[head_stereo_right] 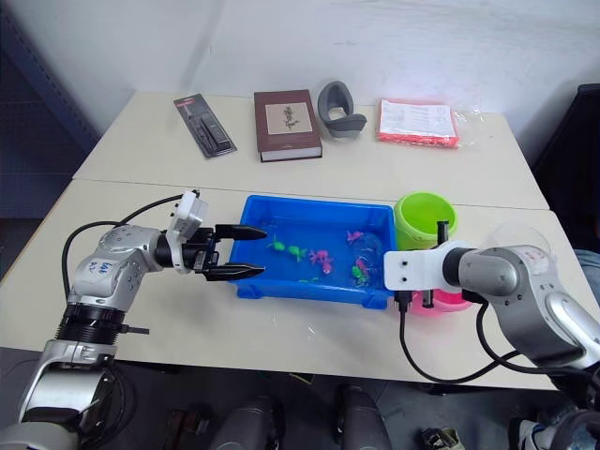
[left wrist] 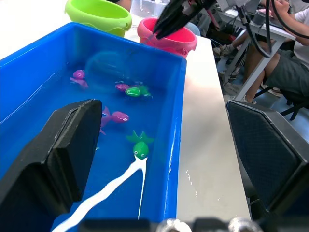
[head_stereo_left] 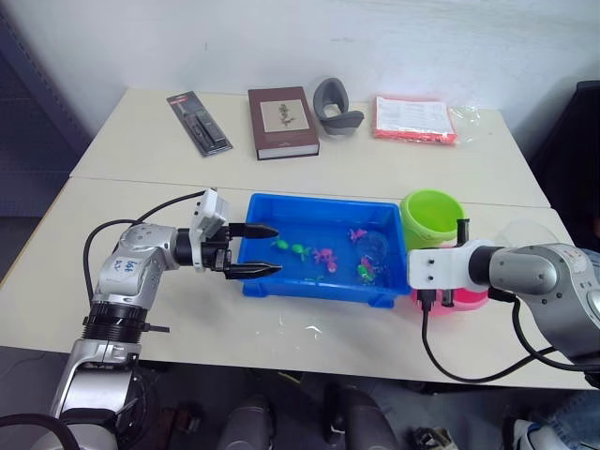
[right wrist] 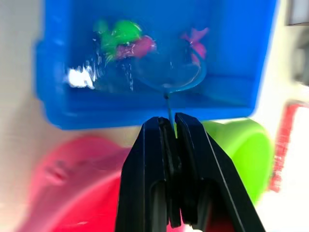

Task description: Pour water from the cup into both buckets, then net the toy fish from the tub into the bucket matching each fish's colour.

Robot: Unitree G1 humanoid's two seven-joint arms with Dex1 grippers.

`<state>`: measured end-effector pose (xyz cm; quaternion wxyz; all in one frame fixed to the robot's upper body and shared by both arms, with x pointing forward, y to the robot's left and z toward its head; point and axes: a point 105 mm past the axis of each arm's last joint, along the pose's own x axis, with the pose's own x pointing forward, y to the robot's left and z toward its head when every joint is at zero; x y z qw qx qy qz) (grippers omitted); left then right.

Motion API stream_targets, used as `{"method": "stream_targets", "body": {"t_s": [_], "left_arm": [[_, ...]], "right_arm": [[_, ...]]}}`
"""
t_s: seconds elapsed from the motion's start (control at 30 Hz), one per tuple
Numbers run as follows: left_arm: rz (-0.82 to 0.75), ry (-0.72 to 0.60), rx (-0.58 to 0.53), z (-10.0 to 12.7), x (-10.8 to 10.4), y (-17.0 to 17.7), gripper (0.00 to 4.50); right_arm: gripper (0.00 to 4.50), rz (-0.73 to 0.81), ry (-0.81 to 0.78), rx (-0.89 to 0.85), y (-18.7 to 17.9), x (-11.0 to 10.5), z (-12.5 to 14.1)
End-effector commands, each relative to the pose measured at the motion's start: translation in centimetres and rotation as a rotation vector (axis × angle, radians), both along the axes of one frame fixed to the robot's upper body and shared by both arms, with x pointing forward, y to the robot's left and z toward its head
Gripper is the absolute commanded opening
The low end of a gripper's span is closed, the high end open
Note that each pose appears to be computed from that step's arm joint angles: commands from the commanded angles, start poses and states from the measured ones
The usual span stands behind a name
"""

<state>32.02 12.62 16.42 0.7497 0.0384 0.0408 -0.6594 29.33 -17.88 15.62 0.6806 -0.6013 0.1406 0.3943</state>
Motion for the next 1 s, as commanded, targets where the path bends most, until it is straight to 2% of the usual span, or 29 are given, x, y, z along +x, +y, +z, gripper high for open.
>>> {"method": "stream_targets", "body": {"t_s": [0.03,0.3,0.4,0.53,0.8,1.0], "left_arm": [[-0.029,-0.044,-0.011,1.1,-0.4,-0.5,4.44],[-0.025,-0.038,-0.015,1.0,-0.6,-0.6,4.44],[-0.023,-0.036,-0.015,0.9,-0.7,-0.5,4.44],[-0.023,-0.035,-0.015,0.8,-0.7,-0.5,4.44],[-0.027,-0.042,-0.016,0.5,-0.9,-0.5,4.44],[-0.033,-0.045,-0.019,0.4,-0.8,-0.8,4.44]], "right_arm": [[0.0,-0.016,0.067,0.011,0.0,-0.6,0.1],[0.0,-0.12,0.067,0.14,-0.5,-0.1,1.1],[0.0,-0.135,0.052,0.093,-1.6,0.0,2.1],[0.0,-0.081,-0.046,-0.016,-2.1,0.8,3.3],[0.0,0.085,-0.08,-0.095,0.5,1.0,2.8],[0.0,0.193,-0.087,-0.226,0.3,0.8,2.3]]}}
